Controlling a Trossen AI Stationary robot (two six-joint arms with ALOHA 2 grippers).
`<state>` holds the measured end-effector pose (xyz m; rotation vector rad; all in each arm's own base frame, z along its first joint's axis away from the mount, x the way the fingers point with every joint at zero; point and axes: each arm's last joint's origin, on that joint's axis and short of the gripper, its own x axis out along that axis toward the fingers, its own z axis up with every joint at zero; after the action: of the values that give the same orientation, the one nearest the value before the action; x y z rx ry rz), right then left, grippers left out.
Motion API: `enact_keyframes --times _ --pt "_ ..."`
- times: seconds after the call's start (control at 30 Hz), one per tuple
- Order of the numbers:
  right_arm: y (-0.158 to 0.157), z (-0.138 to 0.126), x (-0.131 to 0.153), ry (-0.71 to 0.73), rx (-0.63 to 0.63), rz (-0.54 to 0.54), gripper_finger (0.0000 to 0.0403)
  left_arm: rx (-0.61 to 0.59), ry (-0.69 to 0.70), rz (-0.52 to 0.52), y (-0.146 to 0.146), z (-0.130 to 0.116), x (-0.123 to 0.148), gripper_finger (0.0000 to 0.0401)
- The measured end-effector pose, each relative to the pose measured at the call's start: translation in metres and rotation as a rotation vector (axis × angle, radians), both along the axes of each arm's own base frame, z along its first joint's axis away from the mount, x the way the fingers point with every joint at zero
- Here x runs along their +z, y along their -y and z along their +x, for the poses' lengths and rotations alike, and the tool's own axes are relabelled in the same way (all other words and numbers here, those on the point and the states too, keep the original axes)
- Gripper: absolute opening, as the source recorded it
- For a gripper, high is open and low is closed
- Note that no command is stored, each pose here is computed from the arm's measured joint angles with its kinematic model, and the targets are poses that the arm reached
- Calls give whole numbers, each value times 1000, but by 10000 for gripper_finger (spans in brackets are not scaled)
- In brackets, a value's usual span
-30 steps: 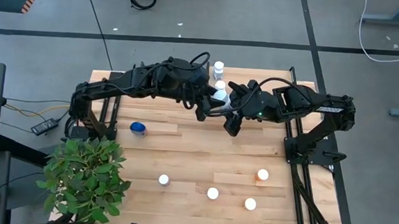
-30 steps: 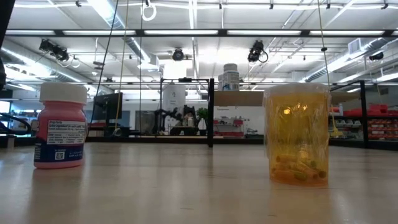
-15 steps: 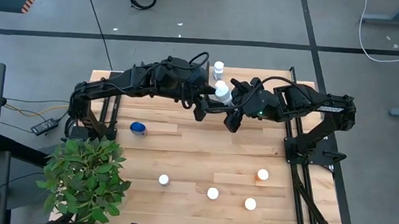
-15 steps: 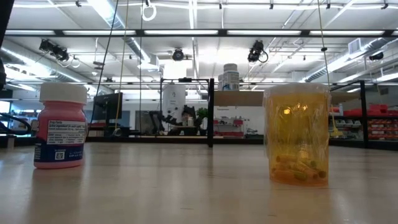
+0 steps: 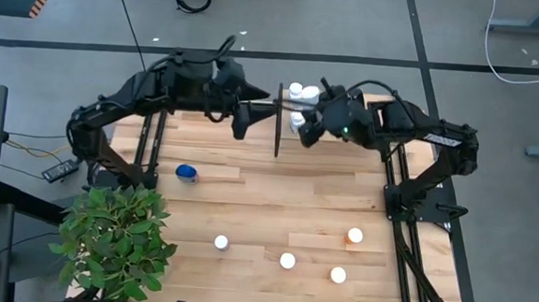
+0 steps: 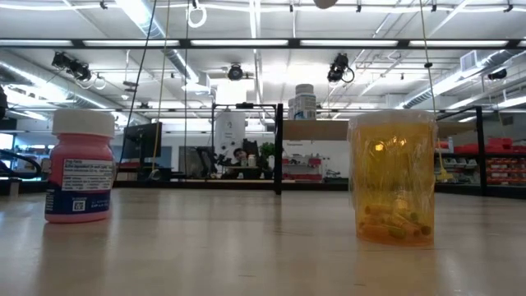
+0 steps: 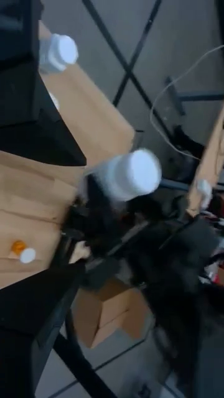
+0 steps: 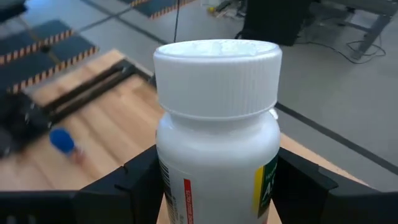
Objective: Pick and place medicine bottles onto shelf by color
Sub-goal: Put the white green medicine bottle on the shelf
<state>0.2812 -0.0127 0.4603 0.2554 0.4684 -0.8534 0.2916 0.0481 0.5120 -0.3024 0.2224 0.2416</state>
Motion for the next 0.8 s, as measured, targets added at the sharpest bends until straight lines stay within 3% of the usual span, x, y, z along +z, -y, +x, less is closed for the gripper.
enact_keyframes --times 0.4,0.6,0.8 --pt "72 0 -5 37 -211 43 250 -29 5 63 7 -20 10 274" --pt "90 10 -36 -39 -173 92 250 -49 -106 102 8 -30 3 274" --pt "89 15 -64 32 -119 80 250 -59 -190 105 8 -33 -4 274"
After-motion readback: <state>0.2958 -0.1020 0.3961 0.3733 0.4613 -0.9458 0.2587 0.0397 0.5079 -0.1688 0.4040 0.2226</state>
